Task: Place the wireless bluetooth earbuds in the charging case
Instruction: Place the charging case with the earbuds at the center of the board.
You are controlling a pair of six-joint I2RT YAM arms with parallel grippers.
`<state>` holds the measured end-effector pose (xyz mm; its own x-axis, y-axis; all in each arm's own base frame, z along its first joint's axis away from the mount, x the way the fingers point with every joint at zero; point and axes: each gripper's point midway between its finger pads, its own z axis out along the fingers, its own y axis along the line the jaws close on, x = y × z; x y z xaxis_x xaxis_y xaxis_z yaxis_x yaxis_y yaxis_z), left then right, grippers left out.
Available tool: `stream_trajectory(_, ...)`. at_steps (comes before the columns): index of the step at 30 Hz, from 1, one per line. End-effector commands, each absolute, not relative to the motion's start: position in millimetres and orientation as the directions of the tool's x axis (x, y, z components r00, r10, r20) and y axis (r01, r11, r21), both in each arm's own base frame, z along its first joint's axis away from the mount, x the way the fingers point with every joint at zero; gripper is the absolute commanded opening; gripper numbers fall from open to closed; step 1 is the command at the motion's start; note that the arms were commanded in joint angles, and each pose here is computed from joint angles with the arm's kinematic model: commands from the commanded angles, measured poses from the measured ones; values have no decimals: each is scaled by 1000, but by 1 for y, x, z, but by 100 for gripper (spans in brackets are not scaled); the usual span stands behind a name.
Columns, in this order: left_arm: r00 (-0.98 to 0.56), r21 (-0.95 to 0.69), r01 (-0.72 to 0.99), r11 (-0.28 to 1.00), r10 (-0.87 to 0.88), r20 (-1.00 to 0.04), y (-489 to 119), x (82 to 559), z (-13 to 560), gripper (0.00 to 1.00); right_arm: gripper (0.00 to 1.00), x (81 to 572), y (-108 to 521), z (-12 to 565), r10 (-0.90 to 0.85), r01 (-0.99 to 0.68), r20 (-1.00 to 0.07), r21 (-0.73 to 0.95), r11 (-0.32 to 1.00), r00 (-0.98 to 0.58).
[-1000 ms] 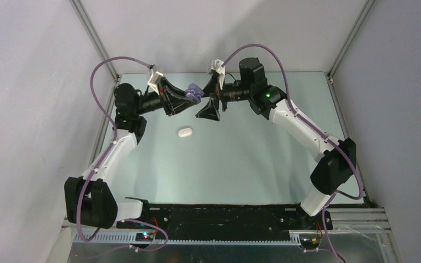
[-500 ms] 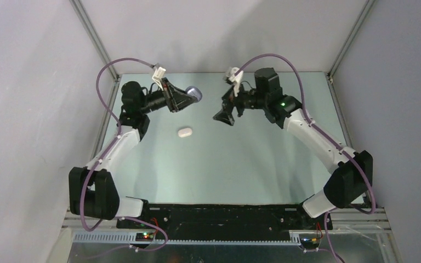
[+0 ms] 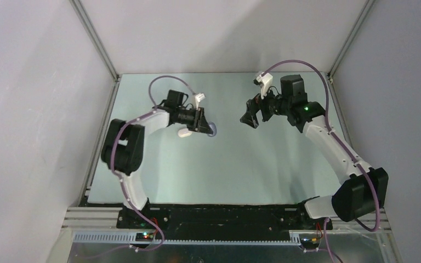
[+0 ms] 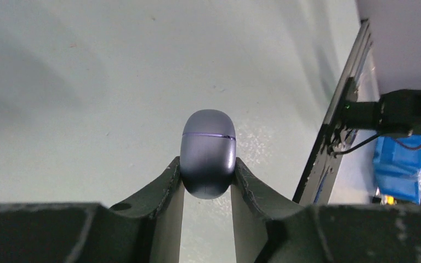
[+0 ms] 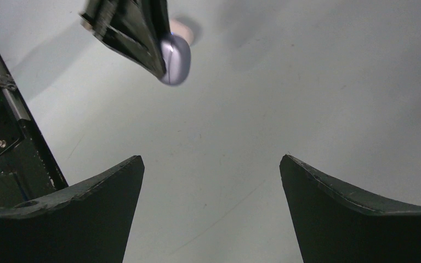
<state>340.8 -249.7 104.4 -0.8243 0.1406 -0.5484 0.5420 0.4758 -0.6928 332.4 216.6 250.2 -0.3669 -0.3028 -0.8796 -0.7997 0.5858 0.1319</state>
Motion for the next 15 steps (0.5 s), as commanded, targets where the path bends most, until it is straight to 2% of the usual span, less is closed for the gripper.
stream_trajectory(1, -833, -673, 552, 492, 288, -473, -264, 338, 78, 0, 99, 334, 209, 254, -295, -784, -883, 122, 609, -366)
stream_trajectory(4, -846, -685, 531, 500, 363, -391, -270, 335, 63, 5, 100, 336, 209, 254, -295, -785, -885, 116, 609, -360)
stream_trajectory(6, -853, -690, 511, 513, 398, -337, -270, 332, 53, 17, 99, 339, 207, 252, -297, -774, -882, 110, 623, -365)
stream_trajectory(9, -841, -666, 531, 524, 420, -341, -264, 333, 53, 49, 99, 345, 201, 250, -296, -752, -879, 99, 652, -373)
stream_trajectory(10, -835, -646, 545, 534, 418, -359, -261, 335, 61, 71, 99, 346, 200, 251, -294, -748, -880, 97, 656, -372)
stream_trajectory(12, -832, -614, 555, 562, 399, -386, -251, 343, 79, 96, 100, 349, 197, 254, -292, -737, -883, 86, 671, -369)
stream_trajectory(15, -837, -563, 540, 626, 330, -436, -226, 366, 114, 99, 100, 354, 188, 257, -294, -709, -881, 63, 703, -370)
